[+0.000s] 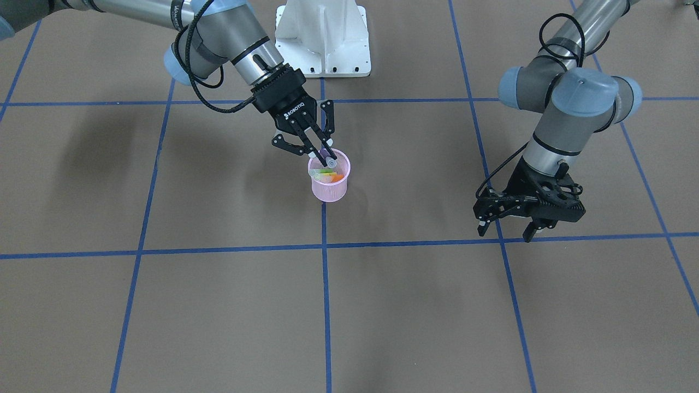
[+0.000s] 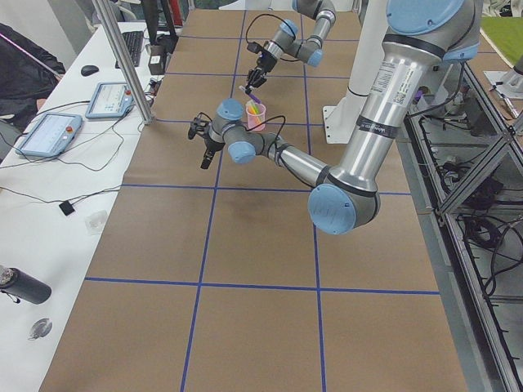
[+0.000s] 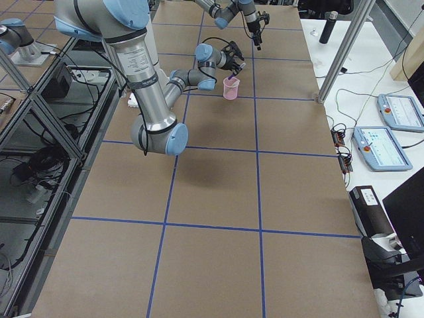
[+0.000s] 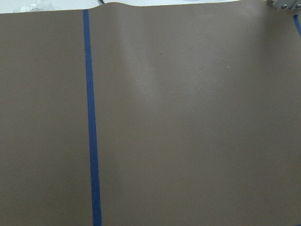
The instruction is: Collect pens into pen holder
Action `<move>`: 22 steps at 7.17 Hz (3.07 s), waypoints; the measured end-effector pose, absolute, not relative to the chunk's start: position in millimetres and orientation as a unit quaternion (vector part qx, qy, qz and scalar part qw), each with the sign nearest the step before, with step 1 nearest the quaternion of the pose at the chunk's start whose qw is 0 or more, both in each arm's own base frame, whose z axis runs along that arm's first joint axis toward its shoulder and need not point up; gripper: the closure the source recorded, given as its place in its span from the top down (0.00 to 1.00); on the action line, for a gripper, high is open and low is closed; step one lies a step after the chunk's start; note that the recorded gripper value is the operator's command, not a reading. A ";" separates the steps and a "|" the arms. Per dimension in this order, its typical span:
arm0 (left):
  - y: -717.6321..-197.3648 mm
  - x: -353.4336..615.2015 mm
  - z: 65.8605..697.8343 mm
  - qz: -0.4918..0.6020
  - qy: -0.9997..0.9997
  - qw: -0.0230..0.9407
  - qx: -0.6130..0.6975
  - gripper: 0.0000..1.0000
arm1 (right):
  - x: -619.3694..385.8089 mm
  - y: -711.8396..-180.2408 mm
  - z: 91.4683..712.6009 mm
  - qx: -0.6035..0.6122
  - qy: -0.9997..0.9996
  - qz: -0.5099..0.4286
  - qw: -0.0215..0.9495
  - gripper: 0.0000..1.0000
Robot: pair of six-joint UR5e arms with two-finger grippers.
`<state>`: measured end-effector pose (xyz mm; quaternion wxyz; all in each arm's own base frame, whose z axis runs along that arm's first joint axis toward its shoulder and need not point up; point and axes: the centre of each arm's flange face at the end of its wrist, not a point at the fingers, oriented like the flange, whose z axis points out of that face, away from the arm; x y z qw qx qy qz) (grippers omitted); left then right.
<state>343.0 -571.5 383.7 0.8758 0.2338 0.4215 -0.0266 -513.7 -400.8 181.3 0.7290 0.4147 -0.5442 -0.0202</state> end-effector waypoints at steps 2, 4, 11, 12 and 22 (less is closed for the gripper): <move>-572.1 344.4 388.7 -0.027 0.419 0.877 0.231 1.00 | -522.8 -396.7 180.7 0.413 -0.544 -0.022 0.730 0.00; -573.3 346.4 394.0 -0.027 0.417 0.879 0.229 1.00 | -534.6 -389.5 186.0 0.412 -0.538 -0.023 0.734 0.00; -575.8 346.7 398.4 -0.025 0.414 0.881 0.227 1.00 | -532.5 -373.8 172.3 0.402 -0.550 -0.007 0.732 1.00; -579.5 339.3 397.9 -0.021 0.416 0.881 0.224 1.00 | -514.7 -373.3 155.6 0.385 -0.552 0.001 0.740 1.00; -630.2 20.2 539.3 0.108 0.297 0.936 0.157 1.00 | -164.3 -522.1 380.0 0.124 -0.329 0.022 0.936 1.00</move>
